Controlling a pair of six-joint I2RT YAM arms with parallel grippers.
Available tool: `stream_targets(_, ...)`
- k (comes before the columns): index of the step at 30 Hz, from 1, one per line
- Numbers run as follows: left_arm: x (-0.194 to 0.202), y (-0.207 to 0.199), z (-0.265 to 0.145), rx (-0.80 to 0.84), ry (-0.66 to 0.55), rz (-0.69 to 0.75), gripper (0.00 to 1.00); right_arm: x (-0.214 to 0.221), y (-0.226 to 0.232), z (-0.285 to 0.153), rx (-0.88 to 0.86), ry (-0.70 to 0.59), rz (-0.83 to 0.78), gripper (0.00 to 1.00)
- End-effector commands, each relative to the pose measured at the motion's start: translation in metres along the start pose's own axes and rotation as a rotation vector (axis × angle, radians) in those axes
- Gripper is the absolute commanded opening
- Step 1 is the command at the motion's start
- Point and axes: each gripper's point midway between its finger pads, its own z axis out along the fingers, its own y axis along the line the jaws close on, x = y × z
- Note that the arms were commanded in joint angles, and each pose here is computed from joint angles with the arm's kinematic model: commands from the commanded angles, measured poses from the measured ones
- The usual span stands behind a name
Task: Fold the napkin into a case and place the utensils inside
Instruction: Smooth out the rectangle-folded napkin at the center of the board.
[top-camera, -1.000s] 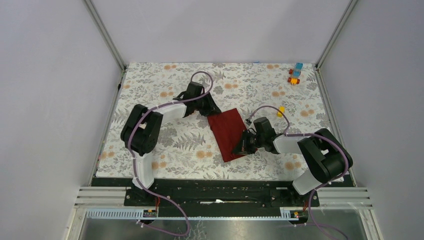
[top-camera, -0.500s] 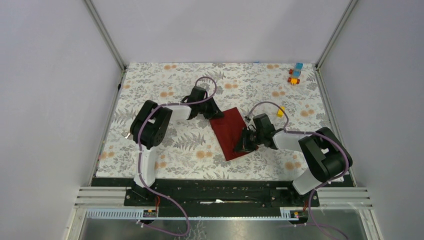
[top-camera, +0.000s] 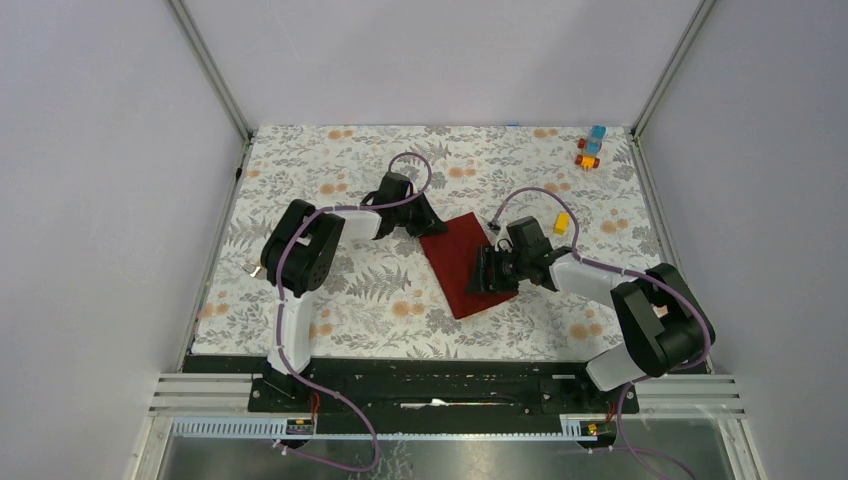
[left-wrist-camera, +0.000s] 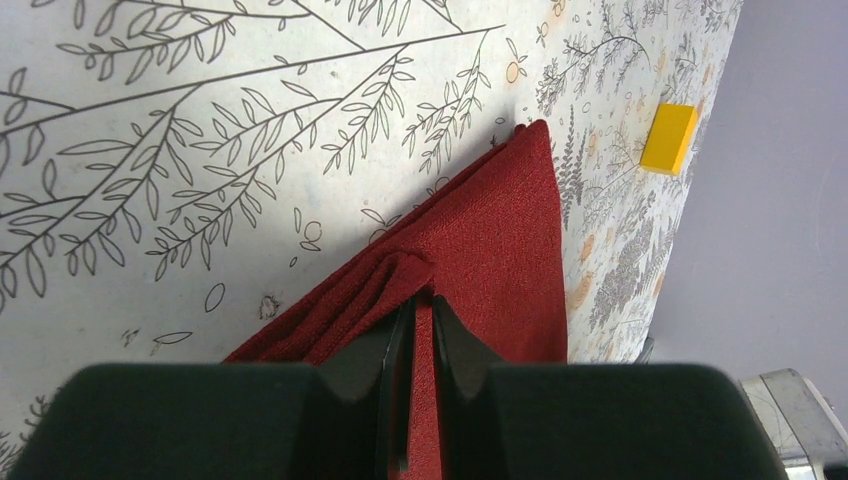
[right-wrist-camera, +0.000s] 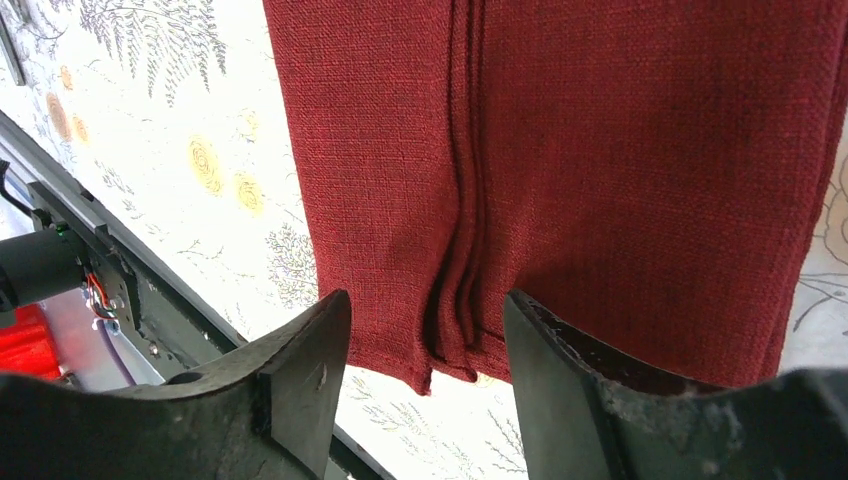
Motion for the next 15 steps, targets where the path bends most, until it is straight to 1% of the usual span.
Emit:
stream_targets(1,-0.012,-0.009,-0.008,0.031,-0.040,0.024,0.17,-0.019,0.010,0.003,-0.044,-0.025,-0.047,0.65)
stream_targets(3,-0.013,-0.012,-0.008,0.041,-0.036,0.025,0.17,-0.016,0.007,0.008,-0.042,-0.016,-0.037,0.64)
stream_targets(5,-0.013,-0.015,-0.009,0.047,-0.036,0.030,0.18,-0.016,0.004,0.011,-0.031,-0.014,-0.024,0.59)
stream_targets(8,-0.016,-0.019,-0.011,0.056,-0.041,0.035,0.18,-0.018,0.003,0.012,-0.020,-0.019,-0.016,0.43)
stream_targets(9,-0.016,-0.020,-0.010,0.056,-0.041,0.038,0.18,-0.019,0.002,0.011,-0.012,-0.024,-0.012,0.31)
stream_targets(11,-0.016,-0.017,-0.008,0.060,-0.035,0.031,0.18,-0.024,-0.003,0.008,0.028,-0.042,-0.008,0.14)
stream_targets(12,-0.016,-0.011,-0.006,0.060,-0.031,0.014,0.18,-0.028,-0.009,0.006,0.075,-0.059,0.000,0.03)
stream_targets(13,-0.016,-0.006,-0.004,0.060,-0.029,0.006,0.18,-0.029,-0.013,0.003,0.113,-0.061,0.006,0.00)
stream_targets(15,-0.018,0.003,-0.002,0.049,-0.029,-0.005,0.17,-0.037,-0.025,-0.003,0.193,-0.102,0.005,0.00)
